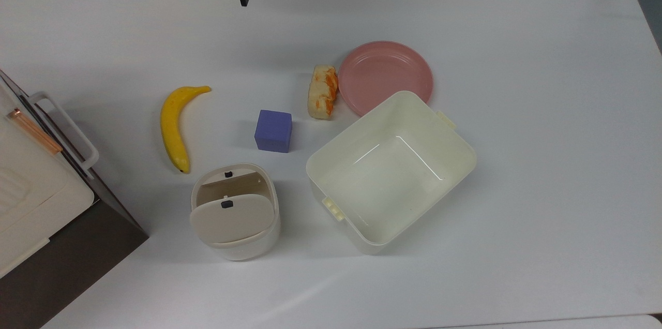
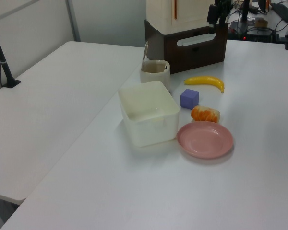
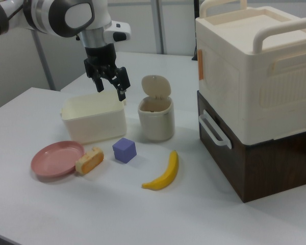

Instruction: Close the trash can

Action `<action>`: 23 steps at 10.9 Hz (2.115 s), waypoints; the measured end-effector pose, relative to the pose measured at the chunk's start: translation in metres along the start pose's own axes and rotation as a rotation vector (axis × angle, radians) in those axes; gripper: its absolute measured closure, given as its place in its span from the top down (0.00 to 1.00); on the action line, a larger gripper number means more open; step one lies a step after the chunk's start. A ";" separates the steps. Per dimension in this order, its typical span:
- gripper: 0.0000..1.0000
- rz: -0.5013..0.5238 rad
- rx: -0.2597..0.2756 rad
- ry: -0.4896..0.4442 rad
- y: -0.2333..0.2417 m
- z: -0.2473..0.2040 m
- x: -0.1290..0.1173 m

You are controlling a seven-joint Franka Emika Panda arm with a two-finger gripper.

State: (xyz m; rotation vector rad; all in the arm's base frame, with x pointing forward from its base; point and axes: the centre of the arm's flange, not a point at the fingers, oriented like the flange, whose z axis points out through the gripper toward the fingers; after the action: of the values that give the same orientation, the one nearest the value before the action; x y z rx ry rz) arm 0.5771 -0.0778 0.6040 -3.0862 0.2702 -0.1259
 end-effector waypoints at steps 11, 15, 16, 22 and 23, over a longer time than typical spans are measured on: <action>1.00 -0.006 0.000 0.000 0.000 0.000 0.000; 0.98 -0.012 0.000 0.000 0.000 0.000 0.000; 0.98 -0.012 0.000 0.000 0.000 0.000 0.000; 1.00 -0.013 0.000 0.000 0.000 0.000 0.000; 1.00 -0.013 0.000 0.000 0.000 0.000 0.000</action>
State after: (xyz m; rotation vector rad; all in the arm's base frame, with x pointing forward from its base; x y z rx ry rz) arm 0.5771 -0.0776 0.6040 -3.0884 0.2495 -0.1264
